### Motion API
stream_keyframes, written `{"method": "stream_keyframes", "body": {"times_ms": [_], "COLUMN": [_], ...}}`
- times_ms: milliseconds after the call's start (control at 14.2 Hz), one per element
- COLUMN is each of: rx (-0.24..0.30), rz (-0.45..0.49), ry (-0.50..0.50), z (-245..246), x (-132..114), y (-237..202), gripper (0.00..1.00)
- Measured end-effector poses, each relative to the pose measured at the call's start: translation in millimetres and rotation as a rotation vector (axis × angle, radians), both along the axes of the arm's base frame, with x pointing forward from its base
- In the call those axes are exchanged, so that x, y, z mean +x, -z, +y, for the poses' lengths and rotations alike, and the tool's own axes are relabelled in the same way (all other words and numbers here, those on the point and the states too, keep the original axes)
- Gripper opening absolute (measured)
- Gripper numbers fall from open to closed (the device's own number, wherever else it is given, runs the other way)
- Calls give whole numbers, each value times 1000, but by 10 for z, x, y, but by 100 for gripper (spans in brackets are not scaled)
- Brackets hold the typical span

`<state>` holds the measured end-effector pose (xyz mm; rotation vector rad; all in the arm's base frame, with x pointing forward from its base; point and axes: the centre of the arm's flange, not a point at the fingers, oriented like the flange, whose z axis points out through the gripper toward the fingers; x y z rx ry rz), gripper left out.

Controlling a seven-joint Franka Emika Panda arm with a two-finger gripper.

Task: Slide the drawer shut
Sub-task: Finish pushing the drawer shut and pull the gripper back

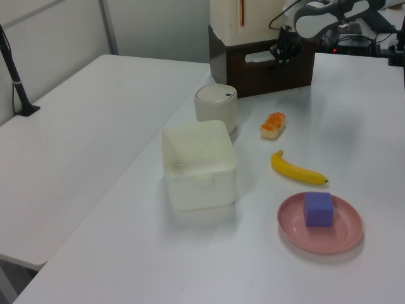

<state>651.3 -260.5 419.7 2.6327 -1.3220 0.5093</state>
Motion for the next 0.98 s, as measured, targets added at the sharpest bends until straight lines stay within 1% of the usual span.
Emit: {"method": "stream_keyframes", "body": {"times_ms": [562,703,843,984], "rx": [-4,-6,-11,-11], "rz": [-8,-21,-36,-43], "ry": [-3,-24,-86,-181], "z": [-1,82,381,1009], "x": [17,65,193,374], "y": [-19,-53,-105,-161], "gripper": [1,2,2,4]}}
